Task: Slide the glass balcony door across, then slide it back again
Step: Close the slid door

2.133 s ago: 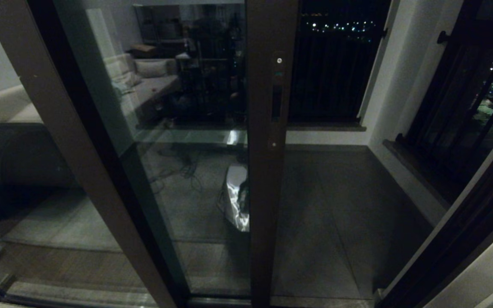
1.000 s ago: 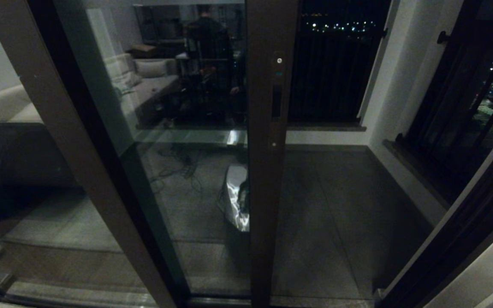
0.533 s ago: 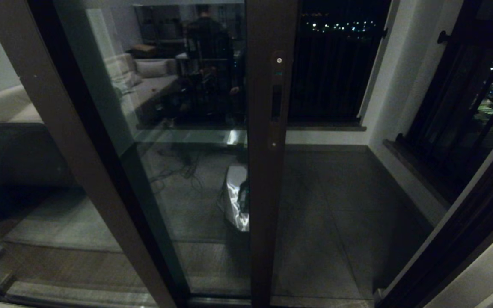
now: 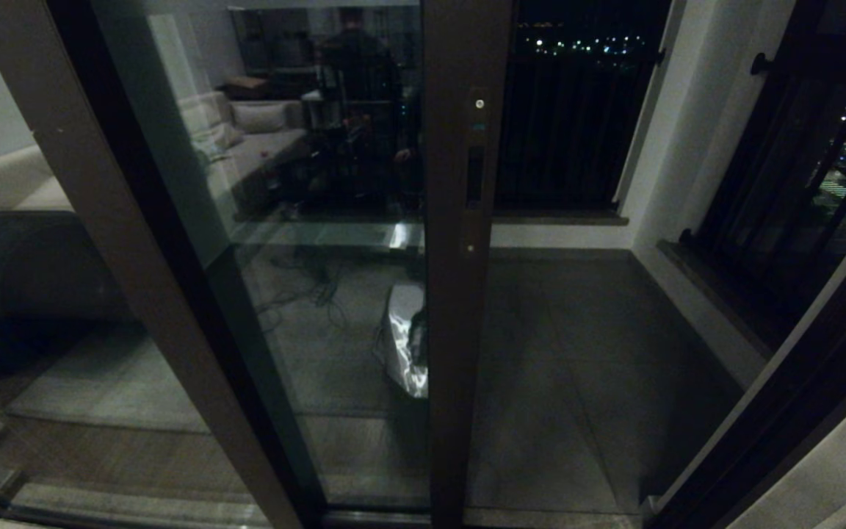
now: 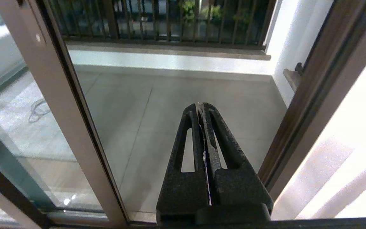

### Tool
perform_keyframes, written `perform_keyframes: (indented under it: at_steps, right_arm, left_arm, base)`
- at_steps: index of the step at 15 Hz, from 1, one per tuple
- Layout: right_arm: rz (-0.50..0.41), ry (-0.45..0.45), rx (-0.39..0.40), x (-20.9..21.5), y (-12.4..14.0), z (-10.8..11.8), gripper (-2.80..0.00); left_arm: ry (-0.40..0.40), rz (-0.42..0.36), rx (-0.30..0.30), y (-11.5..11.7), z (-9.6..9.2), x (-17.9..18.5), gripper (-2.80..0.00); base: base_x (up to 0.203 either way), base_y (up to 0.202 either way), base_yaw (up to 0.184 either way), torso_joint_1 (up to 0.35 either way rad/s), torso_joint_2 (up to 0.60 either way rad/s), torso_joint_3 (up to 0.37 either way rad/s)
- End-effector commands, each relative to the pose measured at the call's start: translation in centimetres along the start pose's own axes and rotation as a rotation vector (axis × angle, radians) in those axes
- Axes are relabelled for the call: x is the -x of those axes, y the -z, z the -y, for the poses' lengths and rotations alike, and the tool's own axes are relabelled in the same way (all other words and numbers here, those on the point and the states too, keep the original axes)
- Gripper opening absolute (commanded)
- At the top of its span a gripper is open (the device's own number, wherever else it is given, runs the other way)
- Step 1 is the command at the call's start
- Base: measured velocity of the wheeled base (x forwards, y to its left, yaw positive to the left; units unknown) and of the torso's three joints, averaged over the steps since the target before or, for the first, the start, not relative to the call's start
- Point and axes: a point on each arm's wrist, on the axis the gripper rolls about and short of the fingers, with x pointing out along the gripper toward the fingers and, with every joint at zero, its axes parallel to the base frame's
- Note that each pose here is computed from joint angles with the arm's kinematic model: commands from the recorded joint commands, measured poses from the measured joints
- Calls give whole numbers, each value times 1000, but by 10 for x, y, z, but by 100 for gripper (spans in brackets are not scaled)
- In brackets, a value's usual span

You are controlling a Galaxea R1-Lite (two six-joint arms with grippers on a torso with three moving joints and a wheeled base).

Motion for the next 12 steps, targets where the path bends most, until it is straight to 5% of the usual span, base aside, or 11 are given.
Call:
perform_keyframes:
  at_steps: [1,4,7,12]
  right_arm:
    - [-134,-41,-8,-36,-26,3,-280]
    - [-240,-151,-54,-66,-53,2,-280]
    - [-297,-299,-185,-87,-81,-11,-280]
    - [-390,-359,-261,-109,-84,-46,-280]
  left_arm:
    - [0,-1,0,0,0,0,-280]
    - [0,-1,-1,0,0,0,-280]
    - [0,-1,-1,0,0,0,-280]
    - [0,-1,-1,0,0,0,-280]
  base:
    - [0,0,0,0,0,0]
    - [0,0,0,0,0,0]
    - [0,0,0,0,0,0]
    - [0,0,0,0,0,0]
